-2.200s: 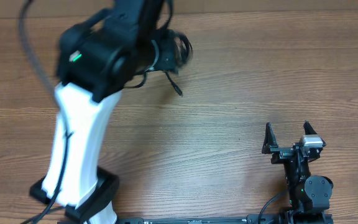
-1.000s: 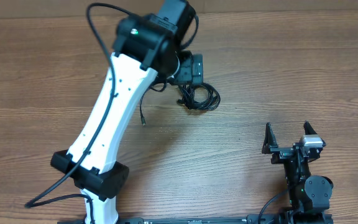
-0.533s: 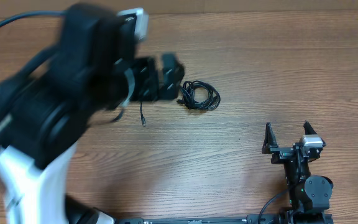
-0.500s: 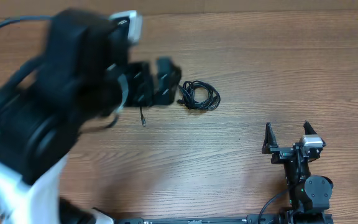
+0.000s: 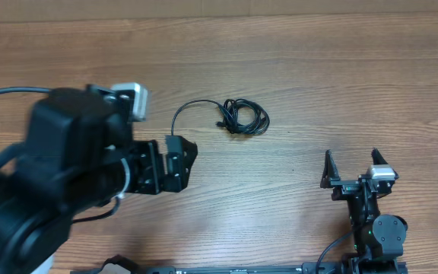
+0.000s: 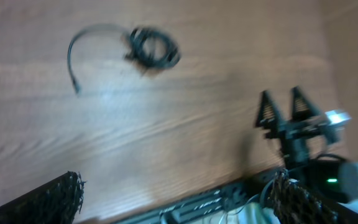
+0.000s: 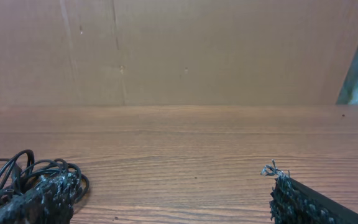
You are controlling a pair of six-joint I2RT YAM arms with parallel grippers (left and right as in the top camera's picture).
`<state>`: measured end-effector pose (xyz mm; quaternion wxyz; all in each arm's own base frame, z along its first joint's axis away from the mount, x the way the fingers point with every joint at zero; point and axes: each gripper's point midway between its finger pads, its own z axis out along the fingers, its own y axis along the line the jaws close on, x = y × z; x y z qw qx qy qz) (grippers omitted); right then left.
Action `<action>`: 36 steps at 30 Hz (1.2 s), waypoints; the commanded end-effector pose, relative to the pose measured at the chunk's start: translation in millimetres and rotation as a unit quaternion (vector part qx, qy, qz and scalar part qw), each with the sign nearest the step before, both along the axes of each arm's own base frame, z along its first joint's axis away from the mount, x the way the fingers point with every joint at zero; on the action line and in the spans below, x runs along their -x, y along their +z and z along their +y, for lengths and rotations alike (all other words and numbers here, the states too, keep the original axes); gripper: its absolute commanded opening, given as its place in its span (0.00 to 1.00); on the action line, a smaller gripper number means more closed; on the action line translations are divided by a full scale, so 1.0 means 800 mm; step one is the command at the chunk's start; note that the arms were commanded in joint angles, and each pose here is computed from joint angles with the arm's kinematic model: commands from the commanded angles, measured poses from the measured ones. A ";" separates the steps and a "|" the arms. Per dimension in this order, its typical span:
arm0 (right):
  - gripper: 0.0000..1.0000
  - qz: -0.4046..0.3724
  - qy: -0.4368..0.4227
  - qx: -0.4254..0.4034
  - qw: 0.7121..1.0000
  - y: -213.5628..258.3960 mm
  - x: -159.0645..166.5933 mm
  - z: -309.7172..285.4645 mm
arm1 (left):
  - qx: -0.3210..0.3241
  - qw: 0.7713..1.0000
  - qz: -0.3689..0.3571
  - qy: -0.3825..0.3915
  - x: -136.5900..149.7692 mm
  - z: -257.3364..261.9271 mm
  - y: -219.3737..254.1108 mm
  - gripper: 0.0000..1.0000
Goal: Untangle cables
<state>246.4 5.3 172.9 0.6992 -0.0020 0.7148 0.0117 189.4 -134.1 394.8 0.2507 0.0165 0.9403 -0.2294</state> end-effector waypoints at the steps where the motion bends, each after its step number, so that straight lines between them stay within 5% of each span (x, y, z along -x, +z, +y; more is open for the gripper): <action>1: 1.00 -0.001 -0.005 -0.003 1.000 -0.003 0.000 -0.002 | -0.032 0.999 0.013 0.003 0.002 0.010 -0.024 1.00; 23: 1.00 -0.001 -0.005 -0.003 1.000 -0.003 0.000 -0.002 | -0.137 0.986 0.093 0.034 -0.058 0.009 -0.098 1.00; 36: 1.00 -0.001 -0.005 -0.003 1.000 -0.003 0.000 -0.002 | -0.059 0.987 0.150 -0.021 -0.058 -0.044 -0.110 1.00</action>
